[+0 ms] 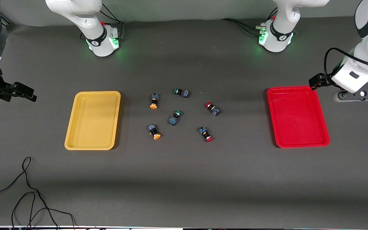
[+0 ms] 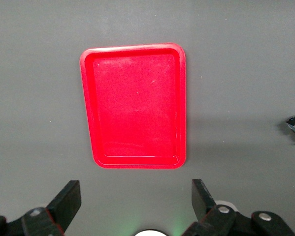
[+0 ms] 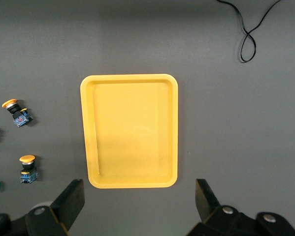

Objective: Place red and yellow buttons in trays
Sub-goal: 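Raise both grippers from rest and move them toward the buttons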

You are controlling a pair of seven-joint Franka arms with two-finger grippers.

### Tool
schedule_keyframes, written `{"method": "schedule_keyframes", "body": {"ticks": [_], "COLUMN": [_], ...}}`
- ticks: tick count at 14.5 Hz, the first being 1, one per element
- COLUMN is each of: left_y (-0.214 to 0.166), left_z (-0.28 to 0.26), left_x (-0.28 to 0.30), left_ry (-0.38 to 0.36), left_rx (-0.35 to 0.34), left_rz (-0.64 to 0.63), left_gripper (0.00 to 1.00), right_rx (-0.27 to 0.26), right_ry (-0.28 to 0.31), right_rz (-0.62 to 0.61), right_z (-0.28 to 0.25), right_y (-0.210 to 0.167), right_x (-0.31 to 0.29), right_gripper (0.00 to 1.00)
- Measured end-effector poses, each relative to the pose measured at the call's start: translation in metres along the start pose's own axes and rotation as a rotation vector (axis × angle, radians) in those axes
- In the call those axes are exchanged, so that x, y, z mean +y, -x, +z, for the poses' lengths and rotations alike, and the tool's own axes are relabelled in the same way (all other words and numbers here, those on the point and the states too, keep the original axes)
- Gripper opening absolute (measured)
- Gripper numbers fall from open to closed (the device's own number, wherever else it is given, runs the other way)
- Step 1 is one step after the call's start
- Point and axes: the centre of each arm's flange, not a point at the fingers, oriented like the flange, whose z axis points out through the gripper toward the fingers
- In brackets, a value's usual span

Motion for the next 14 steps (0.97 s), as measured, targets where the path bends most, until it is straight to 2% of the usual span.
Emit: {"method": "schedule_keyframes", "body": {"ticks": [6, 9, 12, 14], "left_y": [0.000, 0.001, 0.001, 0.001], "left_z": [0.001, 0.001, 0.001, 0.001], "left_x": [0.000, 0.001, 0.002, 0.003], "left_ry": [-0.001, -0.001, -0.001, -0.001], "left_rx": [-0.005, -0.005, -0.005, -0.005], "left_rz": [0.000, 0.001, 0.005, 0.006], "left_gripper": [1.00, 1.00, 1.00, 1.00], "right_rx": [-0.006, -0.031, -0.065, -0.055], "right_ry": [0.000, -0.008, -0.050, -0.050], "right_rz": [-0.001, 0.001, 0.070, 0.117], "right_z": [0.002, 0.010, 0.025, 0.038], "right_y": [-0.001, 0.001, 0.010, 0.023], "right_x": [0.000, -0.011, -0.057, -0.114], "right_gripper": [1.00, 1.00, 1.00, 1.00]}}
